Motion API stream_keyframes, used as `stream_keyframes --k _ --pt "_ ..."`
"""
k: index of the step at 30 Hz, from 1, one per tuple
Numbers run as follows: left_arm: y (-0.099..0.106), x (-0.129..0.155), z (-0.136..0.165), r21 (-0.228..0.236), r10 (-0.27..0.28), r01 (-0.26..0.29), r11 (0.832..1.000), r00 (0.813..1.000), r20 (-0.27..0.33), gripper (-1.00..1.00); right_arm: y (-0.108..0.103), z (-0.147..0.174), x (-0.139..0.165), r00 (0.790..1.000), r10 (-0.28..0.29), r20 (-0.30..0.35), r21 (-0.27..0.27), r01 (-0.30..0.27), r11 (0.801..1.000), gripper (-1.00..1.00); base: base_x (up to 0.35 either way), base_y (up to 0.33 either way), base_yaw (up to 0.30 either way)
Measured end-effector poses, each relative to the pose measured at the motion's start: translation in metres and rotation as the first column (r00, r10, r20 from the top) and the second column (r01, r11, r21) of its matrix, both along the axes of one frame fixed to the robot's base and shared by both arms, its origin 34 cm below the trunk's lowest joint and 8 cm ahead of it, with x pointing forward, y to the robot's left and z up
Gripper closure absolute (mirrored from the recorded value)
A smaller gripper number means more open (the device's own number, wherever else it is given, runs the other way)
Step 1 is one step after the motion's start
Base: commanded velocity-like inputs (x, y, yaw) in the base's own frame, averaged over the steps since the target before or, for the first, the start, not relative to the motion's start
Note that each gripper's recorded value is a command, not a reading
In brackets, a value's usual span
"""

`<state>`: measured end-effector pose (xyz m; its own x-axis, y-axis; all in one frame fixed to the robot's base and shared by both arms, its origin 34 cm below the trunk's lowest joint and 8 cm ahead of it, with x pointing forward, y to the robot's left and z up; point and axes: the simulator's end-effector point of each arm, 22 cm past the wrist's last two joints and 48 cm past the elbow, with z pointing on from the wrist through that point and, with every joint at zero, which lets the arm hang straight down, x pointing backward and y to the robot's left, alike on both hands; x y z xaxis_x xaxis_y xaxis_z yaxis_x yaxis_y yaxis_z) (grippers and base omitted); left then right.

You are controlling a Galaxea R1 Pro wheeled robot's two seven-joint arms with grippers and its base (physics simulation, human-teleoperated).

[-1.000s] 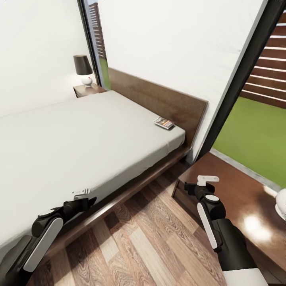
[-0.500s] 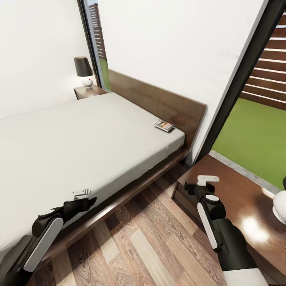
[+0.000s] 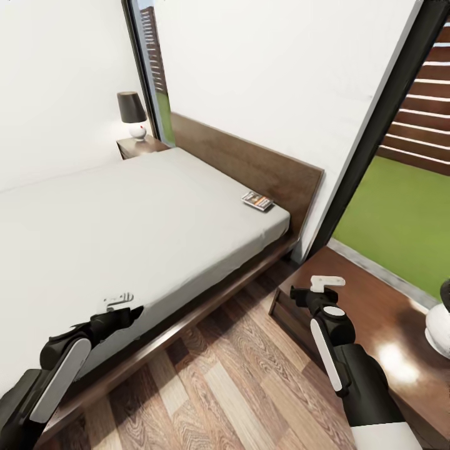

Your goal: In the bedroom, move the book from the bed onto either nightstand, and place the two sandals side by side next to the bed.

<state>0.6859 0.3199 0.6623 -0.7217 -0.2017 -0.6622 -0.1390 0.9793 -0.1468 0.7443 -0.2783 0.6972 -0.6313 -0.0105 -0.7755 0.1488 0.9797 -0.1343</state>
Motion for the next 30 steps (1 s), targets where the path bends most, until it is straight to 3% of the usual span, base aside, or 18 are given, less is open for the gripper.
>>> stream_keyframes --k 6,30 --pt "0.014 0.004 0.015 0.000 0.034 -0.034 0.999 0.999 0.010 -1.00 0.000 0.011 0.001 1.000 0.000 0.000 0.000 0.000 1.000 -1.00 0.000 0.000 0.000" --pt "0.016 0.007 0.059 -0.001 0.038 -0.038 0.999 0.999 0.014 -1.00 0.000 0.056 0.004 1.000 0.000 0.005 0.000 0.000 1.000 -1.00 0.000 0.000 0.000"
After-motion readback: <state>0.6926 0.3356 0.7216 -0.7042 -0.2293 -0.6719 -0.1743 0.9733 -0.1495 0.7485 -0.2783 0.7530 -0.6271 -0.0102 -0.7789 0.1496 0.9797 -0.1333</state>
